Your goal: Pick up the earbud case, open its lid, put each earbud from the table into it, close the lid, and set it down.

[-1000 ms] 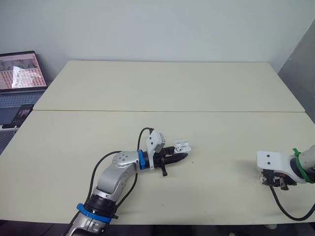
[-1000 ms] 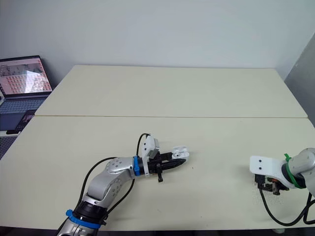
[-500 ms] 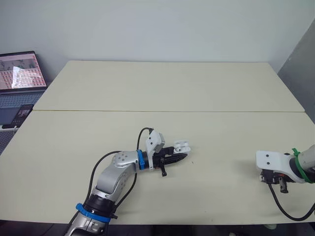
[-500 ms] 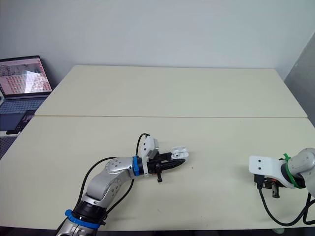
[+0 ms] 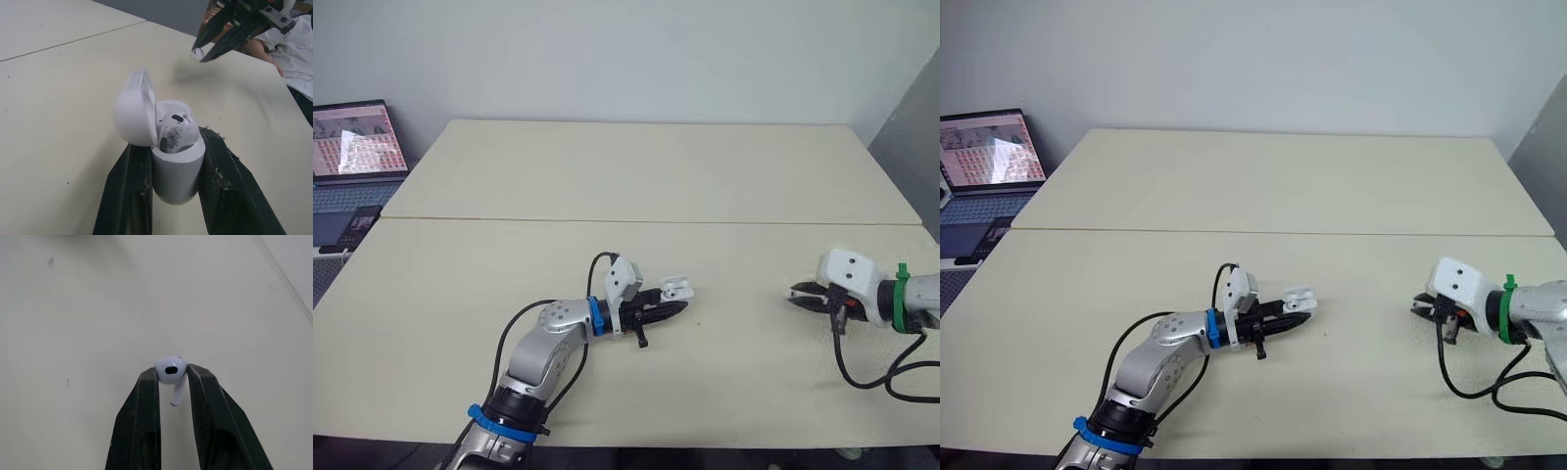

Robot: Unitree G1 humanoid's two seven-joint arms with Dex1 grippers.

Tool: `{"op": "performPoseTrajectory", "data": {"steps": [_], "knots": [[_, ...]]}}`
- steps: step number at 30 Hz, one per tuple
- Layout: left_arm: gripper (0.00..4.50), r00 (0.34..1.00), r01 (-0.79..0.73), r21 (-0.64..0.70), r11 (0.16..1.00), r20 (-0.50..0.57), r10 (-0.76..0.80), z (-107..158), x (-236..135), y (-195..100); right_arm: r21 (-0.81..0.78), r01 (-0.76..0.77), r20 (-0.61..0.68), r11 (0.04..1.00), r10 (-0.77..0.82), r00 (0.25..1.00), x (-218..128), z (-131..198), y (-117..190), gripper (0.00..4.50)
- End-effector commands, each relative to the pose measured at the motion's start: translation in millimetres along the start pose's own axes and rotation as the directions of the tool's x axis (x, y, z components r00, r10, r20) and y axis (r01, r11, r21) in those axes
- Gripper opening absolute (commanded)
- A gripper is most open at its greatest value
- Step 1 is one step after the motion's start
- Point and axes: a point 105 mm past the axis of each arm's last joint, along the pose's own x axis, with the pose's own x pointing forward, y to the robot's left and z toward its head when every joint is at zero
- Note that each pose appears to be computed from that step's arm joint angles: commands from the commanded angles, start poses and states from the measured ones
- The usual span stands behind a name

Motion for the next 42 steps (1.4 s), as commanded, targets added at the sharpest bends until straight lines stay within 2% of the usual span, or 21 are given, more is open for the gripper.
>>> {"op": "performPoseTrajectory", "data": {"steps": [1,4,7,10,16,24,41,42], "knots": [[0.81,0.995,-0.045,0.035,0.998,0.087,0.042,23,7,6,0.034,0.086,0.251,0.996,-0.092,0.964,1,39,-5,0.44],[0.81,0.987,-0.088,0.013,0.996,0.137,0.086,33,9,11,0.099,0.110,0.358,0.989,-0.138,0.923,10,48,3,0.44],[0.81,0.987,-0.075,0.036,0.997,0.144,0.069,35,12,5,0.223,0.122,0.491,0.967,-0.220,0.843,19,67,8,0.44],[0.81,0.987,-0.073,0.058,0.996,0.145,0.064,36,13,2,0.326,0.098,0.570,0.940,-0.278,0.773,27,84,15,0.44],[0.81,0.974,-0.143,0.070,0.987,0.189,0.128,45,15,11,0.330,0.040,0.619,0.943,-0.249,0.745,44,101,36,0.44],[0.81,0.960,-0.182,0.054,0.982,0.225,0.166,48,13,7,0.298,-0.006,0.641,0.955,-0.195,0.742,62,107,56,0.44],[0.81,0.961,-0.169,0.043,0.985,0.231,0.154,50,12,1,0.287,0.039,0.564,0.957,-0.202,0.800,72,81,51,0.44],[0.81,0.961,-0.167,0.043,0.985,0.230,0.153,50,11,0,0.283,0.033,0.555,0.959,-0.192,0.809,72,79,52,0.79]]}}
